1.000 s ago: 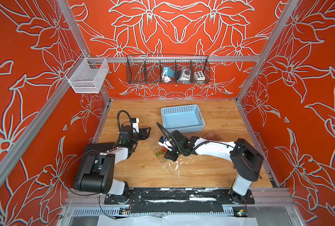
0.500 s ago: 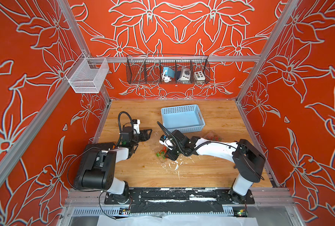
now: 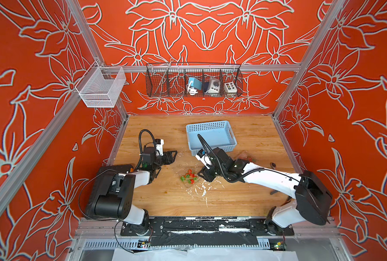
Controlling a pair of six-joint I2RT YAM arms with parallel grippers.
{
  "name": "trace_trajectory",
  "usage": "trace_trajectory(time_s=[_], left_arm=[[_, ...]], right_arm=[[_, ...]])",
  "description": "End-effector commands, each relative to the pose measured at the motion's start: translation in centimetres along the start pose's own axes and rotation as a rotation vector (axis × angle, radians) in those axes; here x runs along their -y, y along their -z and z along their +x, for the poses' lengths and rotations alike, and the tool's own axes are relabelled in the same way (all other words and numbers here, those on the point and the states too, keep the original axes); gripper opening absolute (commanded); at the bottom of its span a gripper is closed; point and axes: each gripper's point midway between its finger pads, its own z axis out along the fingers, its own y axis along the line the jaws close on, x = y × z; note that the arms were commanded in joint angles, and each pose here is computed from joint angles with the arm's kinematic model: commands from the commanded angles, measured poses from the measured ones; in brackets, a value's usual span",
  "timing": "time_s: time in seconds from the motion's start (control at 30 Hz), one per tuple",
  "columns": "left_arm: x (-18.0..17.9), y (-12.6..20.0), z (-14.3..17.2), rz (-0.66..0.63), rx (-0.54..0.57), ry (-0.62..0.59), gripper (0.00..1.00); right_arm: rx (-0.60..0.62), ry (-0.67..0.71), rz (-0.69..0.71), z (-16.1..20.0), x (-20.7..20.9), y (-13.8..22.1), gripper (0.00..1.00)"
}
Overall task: Pack strawberries into containers
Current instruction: Place the strawberry in the packing box, then close the packing box at the center of the board.
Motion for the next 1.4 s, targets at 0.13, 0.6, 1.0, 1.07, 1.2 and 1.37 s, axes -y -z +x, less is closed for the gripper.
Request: trace_trajectory(time_s=[0.13,0.6,1.0,1.07,1.2,1.37], left_arm=[[-0.6,-0.8,1.8,-0.025,-0.059,-0.003,0.64],[2.7,0.3,2.7,0.041,-0.069,-0.076,0.64],[7.7,2.6,2.6,0.088,-0.026,-0.18,0.64],[8.5,3.0,2.8,0.102,-0.022,-0.195,0.64],[10.1,3.8,3.7,0.125,-0.025,-0.225,0.64],[11.6,4.8,5.2,0.16,-0.04,-0.234,0.64]], right_arm=[[0.028,-0.03,0.005,0.4,0.2,0.6,0.45],[0.027,-0.053,0.002,1.3,0.5,0.6,0.45],[0.124,-0.208,-0.035,1.1,2.0,2.3,0.46],[0.143,-0.248,-0.04,1.1,2.7,2.7,0.46],[0.162,-0.296,-0.05,1.3,3.6,3.3,0.46],[0.164,-0.322,-0.047,1.7,4.0,3.3,0.46]])
